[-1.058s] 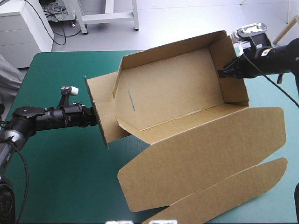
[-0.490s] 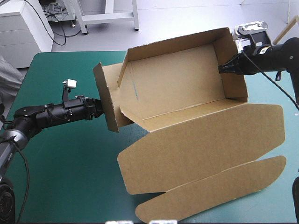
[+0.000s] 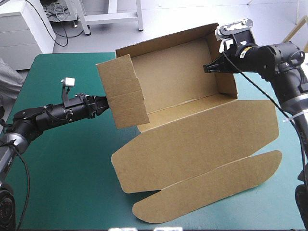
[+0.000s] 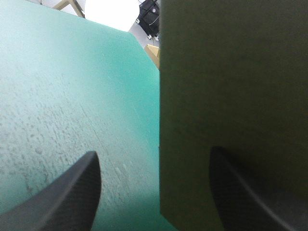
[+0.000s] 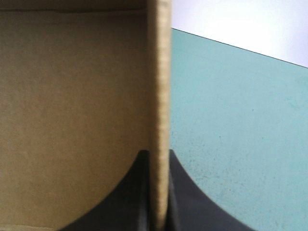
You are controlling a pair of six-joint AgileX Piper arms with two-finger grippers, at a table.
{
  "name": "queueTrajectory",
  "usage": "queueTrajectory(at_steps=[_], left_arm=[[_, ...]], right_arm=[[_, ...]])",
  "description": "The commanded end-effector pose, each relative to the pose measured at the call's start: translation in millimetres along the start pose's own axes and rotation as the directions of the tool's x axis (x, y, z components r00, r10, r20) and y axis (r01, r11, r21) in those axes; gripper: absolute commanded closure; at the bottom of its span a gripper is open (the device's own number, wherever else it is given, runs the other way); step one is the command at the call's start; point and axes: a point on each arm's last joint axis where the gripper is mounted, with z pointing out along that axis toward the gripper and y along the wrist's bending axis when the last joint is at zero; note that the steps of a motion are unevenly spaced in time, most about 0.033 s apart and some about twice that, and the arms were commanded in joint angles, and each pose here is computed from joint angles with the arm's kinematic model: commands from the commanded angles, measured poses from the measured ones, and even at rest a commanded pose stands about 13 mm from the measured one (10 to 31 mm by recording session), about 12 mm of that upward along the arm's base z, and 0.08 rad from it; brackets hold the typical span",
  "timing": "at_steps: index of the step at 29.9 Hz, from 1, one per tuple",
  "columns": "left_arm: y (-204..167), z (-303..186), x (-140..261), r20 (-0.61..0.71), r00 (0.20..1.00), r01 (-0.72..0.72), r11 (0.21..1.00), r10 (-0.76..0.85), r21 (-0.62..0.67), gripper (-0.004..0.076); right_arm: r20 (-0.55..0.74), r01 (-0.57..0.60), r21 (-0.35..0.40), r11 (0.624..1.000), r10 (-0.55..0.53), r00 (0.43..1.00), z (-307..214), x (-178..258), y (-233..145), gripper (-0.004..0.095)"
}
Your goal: Fold the box
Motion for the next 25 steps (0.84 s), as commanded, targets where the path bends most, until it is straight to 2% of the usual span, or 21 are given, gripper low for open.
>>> queueTrajectory(at_steps=[1,11,25], left_arm=[[-35,-6,-17,0.058,0.997,-0.069,0.982,0.06,0.173,0.0258],[-59,10,-24,0.041,0.986,-0.167,0.956,0.162,0.241,0.0258],[-95,24,-36,0.039,0.969,-0.242,0.913,0.243,0.33,0.0258]], right_arm=[[0.135,-0.009,0.037,0.999,0.004,0.991,-18,-16,4,0.0919],[0.181,-0.013,0.009,1.0,0.011,0.983,-13,-21,19,0.0919],[0.185,-0.019,0.02,1.0,0.015,0.983,-13,-21,19,0.0919]])
